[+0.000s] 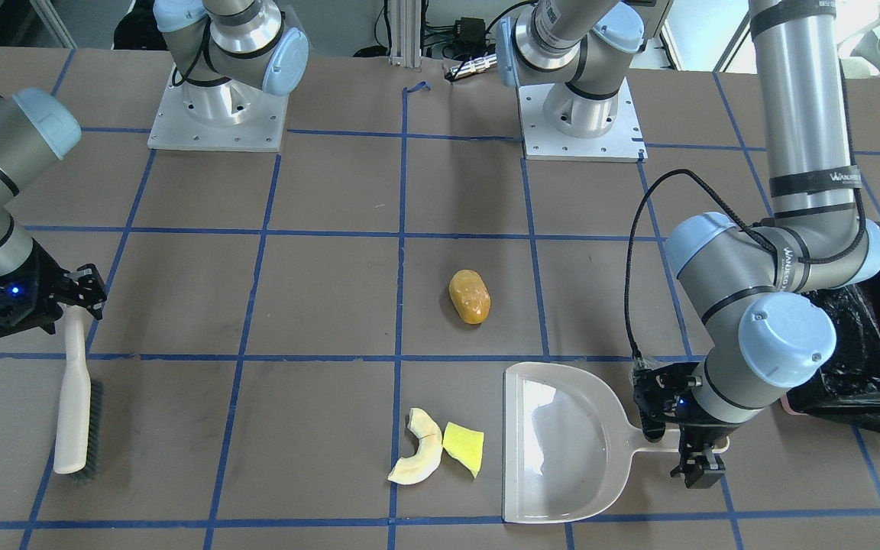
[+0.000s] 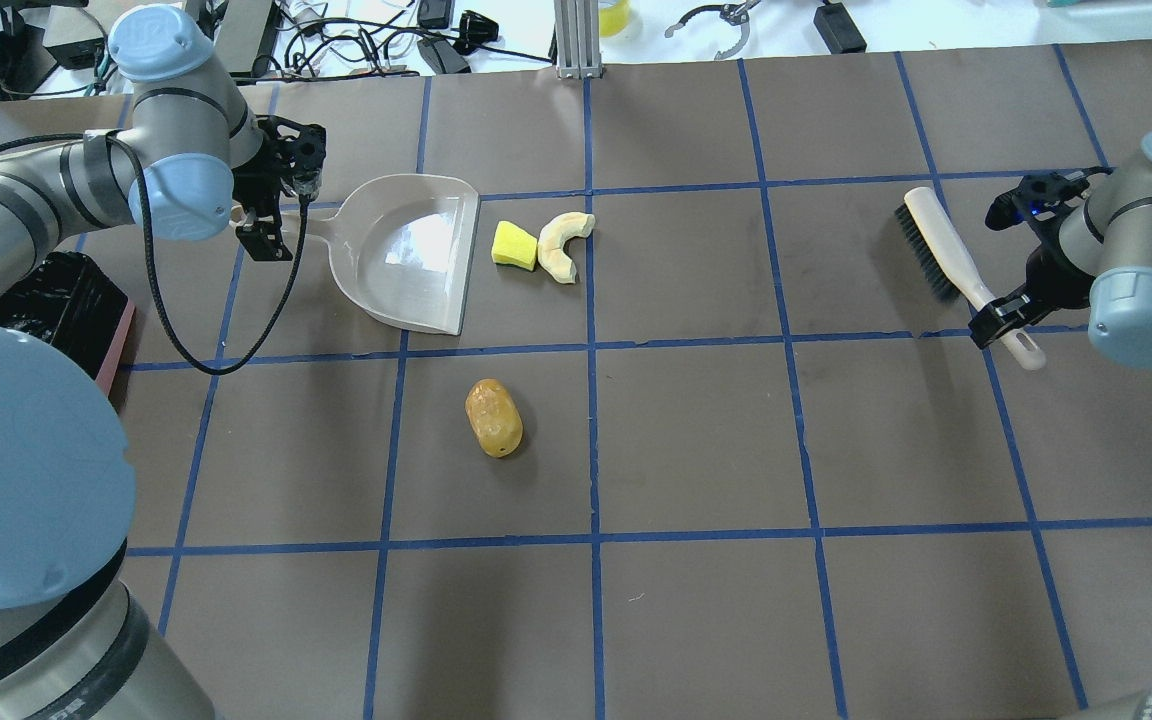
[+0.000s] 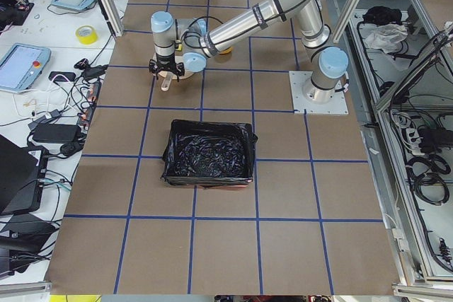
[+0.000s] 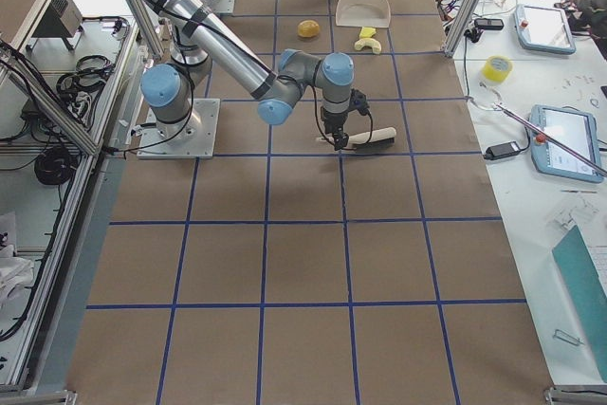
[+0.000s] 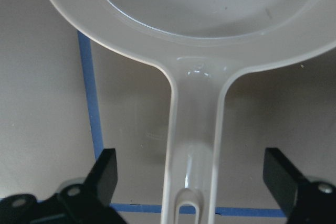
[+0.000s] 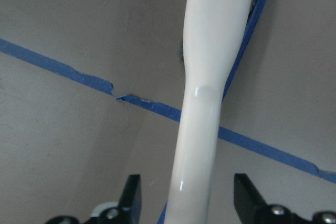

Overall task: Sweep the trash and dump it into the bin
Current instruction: 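Move the brush with the right gripper toward the sponge and banana peel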

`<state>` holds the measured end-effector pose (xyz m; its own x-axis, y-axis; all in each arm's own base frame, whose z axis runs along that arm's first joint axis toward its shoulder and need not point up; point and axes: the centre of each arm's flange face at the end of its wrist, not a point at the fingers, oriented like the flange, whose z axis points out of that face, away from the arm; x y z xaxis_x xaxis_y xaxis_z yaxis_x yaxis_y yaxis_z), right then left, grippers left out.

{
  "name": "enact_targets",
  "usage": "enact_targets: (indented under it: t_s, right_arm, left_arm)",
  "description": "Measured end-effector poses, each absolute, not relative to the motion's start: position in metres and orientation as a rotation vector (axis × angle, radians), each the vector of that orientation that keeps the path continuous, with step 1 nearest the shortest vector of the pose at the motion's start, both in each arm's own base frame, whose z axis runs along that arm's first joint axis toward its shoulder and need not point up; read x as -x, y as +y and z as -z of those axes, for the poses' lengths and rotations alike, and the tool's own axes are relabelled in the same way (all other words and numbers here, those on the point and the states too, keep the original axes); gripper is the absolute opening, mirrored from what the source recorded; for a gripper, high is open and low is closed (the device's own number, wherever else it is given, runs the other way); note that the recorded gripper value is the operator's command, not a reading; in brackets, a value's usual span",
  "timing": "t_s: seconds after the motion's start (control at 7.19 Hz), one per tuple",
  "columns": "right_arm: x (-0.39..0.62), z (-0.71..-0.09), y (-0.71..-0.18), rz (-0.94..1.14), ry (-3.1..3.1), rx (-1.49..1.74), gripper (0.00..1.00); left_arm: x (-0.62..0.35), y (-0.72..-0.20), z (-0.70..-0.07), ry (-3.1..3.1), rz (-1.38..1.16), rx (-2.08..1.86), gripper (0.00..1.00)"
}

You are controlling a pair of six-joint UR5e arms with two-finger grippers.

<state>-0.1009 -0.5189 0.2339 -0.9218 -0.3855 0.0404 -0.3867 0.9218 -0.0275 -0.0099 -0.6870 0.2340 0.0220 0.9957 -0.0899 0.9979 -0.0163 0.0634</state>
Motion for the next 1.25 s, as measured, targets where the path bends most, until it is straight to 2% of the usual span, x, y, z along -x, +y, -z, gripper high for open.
enact_targets:
  t_s: [0.14,0.28,0.42,0.56,0.7,0.97,1.25]
  right_arm:
    - [0.102,-0.235,-0.519,-0.049,-3.039,-0.61,0.26]
    - [0.102,-0.235,-0.519,-0.048,-3.036,-0.606,0.18]
    - [0.102,-0.235,-0.519,-0.048,-3.037,-0.6,0.05]
    - [0.103,-0.237,-0.52,-0.051,-3.036,-0.592,0.0]
    - [0.103,-0.239,-0.52,-0.053,-3.037,-0.581,0.0]
    - [0.1,-0.251,-0.52,-0.057,-3.034,-0.52,0.0]
    - [0.067,-0.297,-0.524,-0.032,-3.057,-0.41,0.0]
  left_arm:
    - [0.01,-0.686,-0.232,2.13,0.03,-2.164,0.84]
    - [0.01,-0.686,-0.231,2.135,0.031,-2.163,0.57]
    - [0.01,-0.685,-0.231,2.138,0.033,-2.161,0.34]
    - [0.01,-0.684,-0.23,2.132,0.044,-2.154,0.04]
    - [0.011,-0.682,-0.227,2.117,0.062,-2.14,0.0]
    - [0.011,-0.678,-0.226,2.099,0.081,-2.121,0.0]
    - [0.012,-0.678,-0.23,2.093,0.09,-2.114,0.0]
